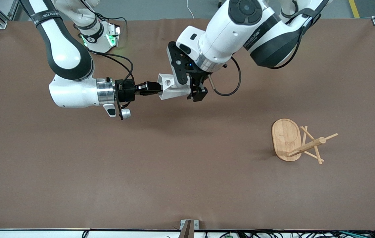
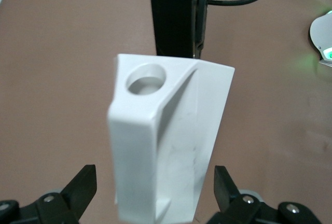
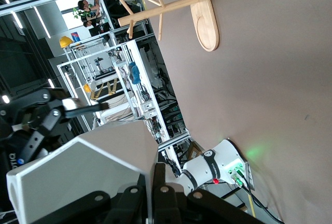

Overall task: Hang cup on rack
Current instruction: 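Grasp the white cup with the left gripper from the right gripper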

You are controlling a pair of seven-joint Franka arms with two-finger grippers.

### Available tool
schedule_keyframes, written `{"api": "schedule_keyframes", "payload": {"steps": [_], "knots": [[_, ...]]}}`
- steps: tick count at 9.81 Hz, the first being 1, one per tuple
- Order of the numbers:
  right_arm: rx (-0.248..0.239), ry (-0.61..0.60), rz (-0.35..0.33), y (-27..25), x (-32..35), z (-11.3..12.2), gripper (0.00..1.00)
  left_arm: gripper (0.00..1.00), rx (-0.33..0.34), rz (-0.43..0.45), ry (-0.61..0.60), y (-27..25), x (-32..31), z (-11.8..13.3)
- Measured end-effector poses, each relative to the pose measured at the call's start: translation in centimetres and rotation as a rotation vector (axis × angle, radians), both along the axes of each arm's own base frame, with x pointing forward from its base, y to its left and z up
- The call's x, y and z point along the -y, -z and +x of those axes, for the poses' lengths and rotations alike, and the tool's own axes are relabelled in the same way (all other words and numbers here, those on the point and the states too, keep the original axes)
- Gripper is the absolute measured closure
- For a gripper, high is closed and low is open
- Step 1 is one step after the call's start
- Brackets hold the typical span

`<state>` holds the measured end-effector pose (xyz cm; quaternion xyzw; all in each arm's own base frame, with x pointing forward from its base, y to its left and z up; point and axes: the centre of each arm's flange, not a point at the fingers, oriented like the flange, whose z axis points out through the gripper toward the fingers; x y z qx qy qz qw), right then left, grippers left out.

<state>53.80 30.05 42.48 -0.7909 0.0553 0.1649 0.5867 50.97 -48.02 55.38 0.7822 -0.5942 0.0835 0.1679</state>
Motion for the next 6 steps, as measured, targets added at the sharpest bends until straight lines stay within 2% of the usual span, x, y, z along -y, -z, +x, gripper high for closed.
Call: {"api": "schedule_keyframes", "payload": {"steps": [3, 4, 5, 6], "knots": [[0.039, -0.013, 0.007, -0.01, -0.14, -0.12, 0.96, 0.06, 0.017, -0.007, 0.054, 0.17, 0.32, -0.1], [0.047, -0.013, 0.007, 0.0, -0.12, -0.1, 0.96, 0.11, 0.028, -0.009, 0.082, 0.26, 0.22, 0.04], [0.058, -0.006, 0.004, 0.08, -0.01, 0.02, 0.96, 0.26, 0.029, -0.011, 0.095, 0.33, 0.18, 0.11], [0.061, -0.006, 0.004, 0.09, 0.0, 0.03, 0.96, 0.26, 0.029, -0.012, 0.095, 0.36, 0.18, 0.13]]}}
